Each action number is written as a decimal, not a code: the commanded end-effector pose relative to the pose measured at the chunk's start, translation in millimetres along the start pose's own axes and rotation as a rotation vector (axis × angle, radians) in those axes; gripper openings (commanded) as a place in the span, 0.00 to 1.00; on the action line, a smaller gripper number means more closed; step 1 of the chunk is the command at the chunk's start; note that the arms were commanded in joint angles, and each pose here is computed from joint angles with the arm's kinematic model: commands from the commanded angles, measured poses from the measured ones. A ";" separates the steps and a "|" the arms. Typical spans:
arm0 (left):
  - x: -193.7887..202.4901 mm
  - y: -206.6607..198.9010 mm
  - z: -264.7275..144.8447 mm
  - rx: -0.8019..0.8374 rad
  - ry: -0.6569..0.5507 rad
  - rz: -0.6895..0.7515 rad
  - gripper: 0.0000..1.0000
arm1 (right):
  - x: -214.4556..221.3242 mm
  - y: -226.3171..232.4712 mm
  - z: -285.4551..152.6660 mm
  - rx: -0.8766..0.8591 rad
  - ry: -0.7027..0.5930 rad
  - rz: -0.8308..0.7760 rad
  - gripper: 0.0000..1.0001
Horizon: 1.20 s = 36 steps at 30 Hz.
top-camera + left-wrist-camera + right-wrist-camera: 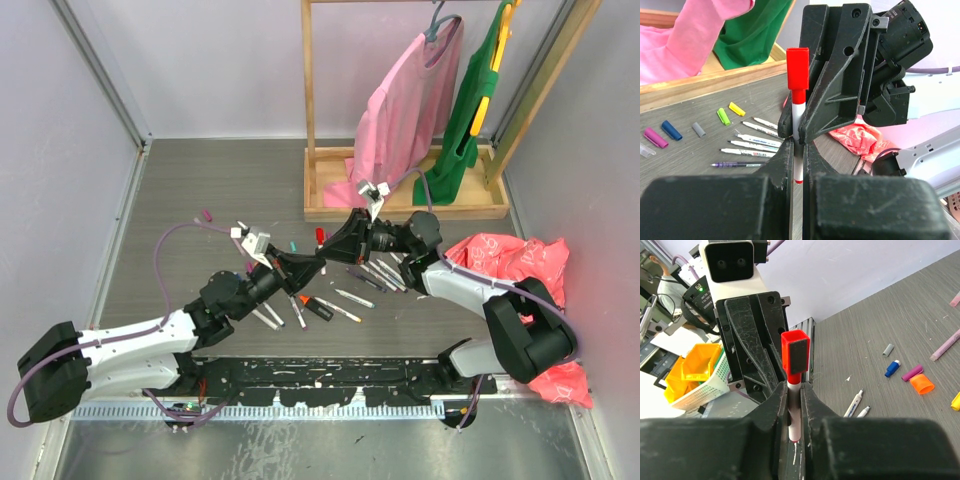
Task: Open the pen caps
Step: Pick up the pen from the center of the board, then open the pen cap from the pen.
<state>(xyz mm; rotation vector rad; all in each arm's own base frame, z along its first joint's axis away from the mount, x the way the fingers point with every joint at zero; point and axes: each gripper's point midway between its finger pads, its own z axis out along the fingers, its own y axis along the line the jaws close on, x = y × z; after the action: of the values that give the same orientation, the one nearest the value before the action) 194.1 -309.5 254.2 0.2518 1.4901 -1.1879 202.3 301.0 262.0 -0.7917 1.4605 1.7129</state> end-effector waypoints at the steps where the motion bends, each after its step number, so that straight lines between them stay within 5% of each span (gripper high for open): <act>1: -32.1 -16.3 3.9 0.040 -0.108 -0.021 0.00 | -16.0 9.4 6.3 -0.032 -0.013 -0.075 0.08; 6: -26.6 -19.9 1.8 0.063 -0.077 -0.003 0.07 | -17.5 11.4 6.5 -0.035 -0.004 -0.091 0.01; 12: -25.6 -29.9 -18.5 0.138 -0.053 0.082 0.58 | -17.5 9.6 6.0 -0.021 0.023 -0.121 0.01; 17: -52.2 -44.8 -34.6 0.188 -0.087 0.073 0.80 | -12.4 2.3 6.8 -0.007 0.066 -0.110 0.01; 27: -77.2 -17.1 -19.0 0.102 0.040 -0.190 0.83 | -8.3 2.5 6.4 -0.016 0.106 -0.123 0.01; 36: -61.6 -11.3 9.6 0.111 0.118 -0.286 0.63 | -7.2 0.5 6.7 -0.012 0.112 -0.114 0.01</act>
<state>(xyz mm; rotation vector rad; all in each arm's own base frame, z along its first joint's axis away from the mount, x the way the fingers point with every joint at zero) 218.4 -288.0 279.8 0.1660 1.6748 -1.4068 208.0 305.4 242.8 -0.9133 1.5611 1.6471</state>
